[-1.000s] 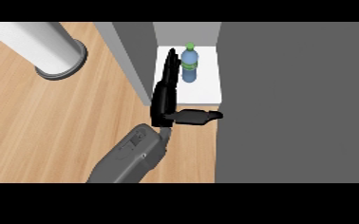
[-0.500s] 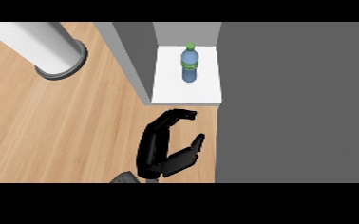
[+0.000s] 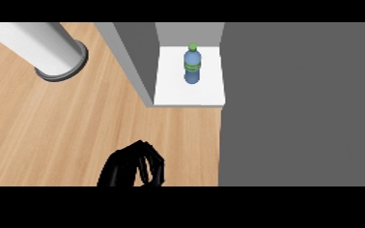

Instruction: Pick up the bottled water, place it into the cabinet and close the cabinet

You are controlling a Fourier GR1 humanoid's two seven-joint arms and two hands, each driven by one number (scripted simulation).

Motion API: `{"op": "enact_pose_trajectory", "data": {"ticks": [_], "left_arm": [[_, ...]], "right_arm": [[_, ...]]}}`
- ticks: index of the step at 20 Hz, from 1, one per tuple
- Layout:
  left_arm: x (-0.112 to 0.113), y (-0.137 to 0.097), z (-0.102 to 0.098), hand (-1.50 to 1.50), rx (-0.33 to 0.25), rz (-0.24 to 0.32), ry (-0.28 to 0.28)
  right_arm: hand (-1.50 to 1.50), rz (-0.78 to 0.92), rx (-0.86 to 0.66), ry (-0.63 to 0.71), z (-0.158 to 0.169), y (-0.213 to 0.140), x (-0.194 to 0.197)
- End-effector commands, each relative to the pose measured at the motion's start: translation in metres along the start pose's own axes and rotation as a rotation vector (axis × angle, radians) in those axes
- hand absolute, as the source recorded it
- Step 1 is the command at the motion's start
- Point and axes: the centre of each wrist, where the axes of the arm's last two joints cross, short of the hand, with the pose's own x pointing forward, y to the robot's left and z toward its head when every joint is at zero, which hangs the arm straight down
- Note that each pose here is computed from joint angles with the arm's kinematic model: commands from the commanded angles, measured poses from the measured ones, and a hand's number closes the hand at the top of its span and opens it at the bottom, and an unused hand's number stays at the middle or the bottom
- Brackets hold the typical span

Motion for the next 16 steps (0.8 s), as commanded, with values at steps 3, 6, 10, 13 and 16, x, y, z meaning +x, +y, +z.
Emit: {"op": "enact_pose_trajectory", "data": {"ticks": [3,6,10,13,16], "left_arm": [[0.029,0.043,0.019,1.50,0.018,-0.054,-0.009],[0.039,0.064,0.021,1.50,0.015,-0.061,-0.046],[0.061,0.076,0.024,-1.50,0.020,-0.014,-0.052],[0.069,0.087,0.021,-1.50,0.047,-0.030,-0.085],[0.081,0.102,0.032,-1.50,0.076,-0.057,-0.074]], "right_arm": [[1.50,0.139,0.251,0.080,-0.014,0.035,0.031],[1.50,0.145,0.262,0.002,-0.021,0.048,0.033],[1.50,0.128,0.296,-0.045,-0.023,0.060,0.041],[1.50,0.156,0.371,-0.027,-0.028,0.061,0.039],[1.50,0.126,0.416,-0.004,-0.030,0.064,0.036]]}}
